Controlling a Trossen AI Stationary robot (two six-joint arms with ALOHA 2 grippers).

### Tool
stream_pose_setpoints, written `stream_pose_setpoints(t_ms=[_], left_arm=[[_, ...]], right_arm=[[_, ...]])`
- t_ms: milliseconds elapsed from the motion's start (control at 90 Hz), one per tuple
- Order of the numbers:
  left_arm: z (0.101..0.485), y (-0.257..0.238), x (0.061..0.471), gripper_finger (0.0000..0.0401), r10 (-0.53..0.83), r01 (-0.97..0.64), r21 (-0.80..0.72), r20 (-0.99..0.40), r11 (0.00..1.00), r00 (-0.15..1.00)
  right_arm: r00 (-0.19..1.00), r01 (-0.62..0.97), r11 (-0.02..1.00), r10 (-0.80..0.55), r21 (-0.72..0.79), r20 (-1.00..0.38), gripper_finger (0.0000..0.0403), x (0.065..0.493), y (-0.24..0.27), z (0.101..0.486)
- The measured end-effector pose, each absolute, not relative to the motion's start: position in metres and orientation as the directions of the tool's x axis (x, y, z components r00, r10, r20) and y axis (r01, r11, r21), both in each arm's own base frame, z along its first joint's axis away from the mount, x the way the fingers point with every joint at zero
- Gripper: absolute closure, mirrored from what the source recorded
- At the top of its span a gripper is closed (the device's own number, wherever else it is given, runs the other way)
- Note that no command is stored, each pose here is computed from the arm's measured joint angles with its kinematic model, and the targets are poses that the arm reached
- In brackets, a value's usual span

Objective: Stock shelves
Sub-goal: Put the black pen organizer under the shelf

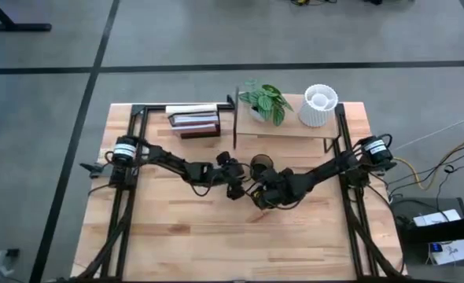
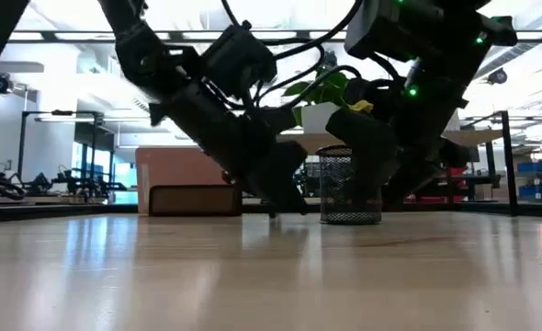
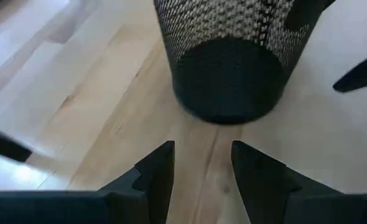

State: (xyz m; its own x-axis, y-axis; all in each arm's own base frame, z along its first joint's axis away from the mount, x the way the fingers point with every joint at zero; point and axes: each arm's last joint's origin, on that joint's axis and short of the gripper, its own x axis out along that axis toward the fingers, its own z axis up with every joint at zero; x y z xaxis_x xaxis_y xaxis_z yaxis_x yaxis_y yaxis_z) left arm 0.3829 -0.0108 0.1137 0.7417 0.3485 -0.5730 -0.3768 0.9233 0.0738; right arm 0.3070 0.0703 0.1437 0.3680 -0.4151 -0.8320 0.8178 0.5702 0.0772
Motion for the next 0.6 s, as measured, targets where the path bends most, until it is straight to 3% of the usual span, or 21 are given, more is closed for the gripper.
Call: stream_pose_setpoints(t_ms=[600], left_arm=[[0.114,-0.003,0.406,0.0236,0.409,-0.403,0.119,-0.475,0.907,0.779]], right_arm=[[0.385,0.843,0.520,-0.401,0.139,-0.832,0.0108,0.307,0.075,0.144]])
